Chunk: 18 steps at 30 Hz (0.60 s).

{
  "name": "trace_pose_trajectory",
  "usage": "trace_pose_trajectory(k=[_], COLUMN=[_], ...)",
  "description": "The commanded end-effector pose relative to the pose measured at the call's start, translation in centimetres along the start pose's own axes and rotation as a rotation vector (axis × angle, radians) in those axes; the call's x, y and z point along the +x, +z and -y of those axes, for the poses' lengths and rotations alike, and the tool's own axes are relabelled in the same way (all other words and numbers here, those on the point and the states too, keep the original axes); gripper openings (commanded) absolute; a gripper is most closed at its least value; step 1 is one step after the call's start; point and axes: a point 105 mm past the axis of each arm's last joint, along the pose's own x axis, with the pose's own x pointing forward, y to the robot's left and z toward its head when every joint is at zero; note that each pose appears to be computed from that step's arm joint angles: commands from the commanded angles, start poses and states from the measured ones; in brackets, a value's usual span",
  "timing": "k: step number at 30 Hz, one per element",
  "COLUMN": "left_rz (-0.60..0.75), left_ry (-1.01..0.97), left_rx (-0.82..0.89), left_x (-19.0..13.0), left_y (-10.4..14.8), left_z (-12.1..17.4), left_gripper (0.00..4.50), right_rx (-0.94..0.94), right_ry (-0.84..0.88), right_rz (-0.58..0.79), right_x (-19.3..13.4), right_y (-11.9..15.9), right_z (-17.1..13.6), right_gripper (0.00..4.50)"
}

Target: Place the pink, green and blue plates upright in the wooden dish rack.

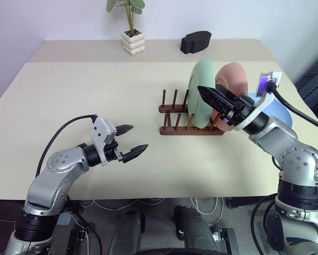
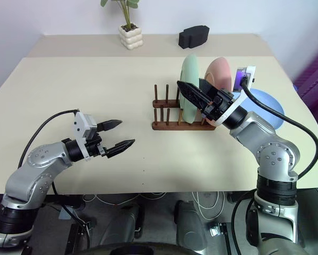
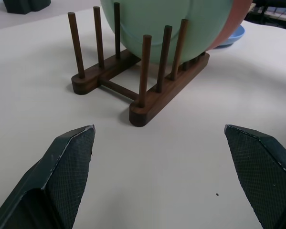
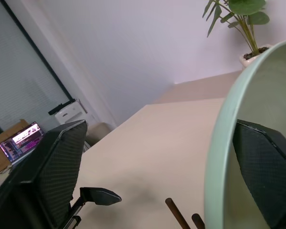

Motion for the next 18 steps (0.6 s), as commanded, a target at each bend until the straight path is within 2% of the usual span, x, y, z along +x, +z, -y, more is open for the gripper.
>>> trace_pose_trajectory(k=[1,18], left_rz=[0.030,0.037], left_ry=[0.011,-0.003], left_rx=[0.028,0.016], left_x=[-0.2,0.0], left_y=[0.9,0.8], left_z=[-0.2,0.1], left_gripper=[4.50,4.50], right_rx=[-0.036,-0.293], right_ry=[0.017,0.056], right_rz=[0.048,0.024], right_x=[0.0,0.8], right_y=[1.2,3.6], right_z=[-0.4,-2.1], right_gripper=[4.48,4.48])
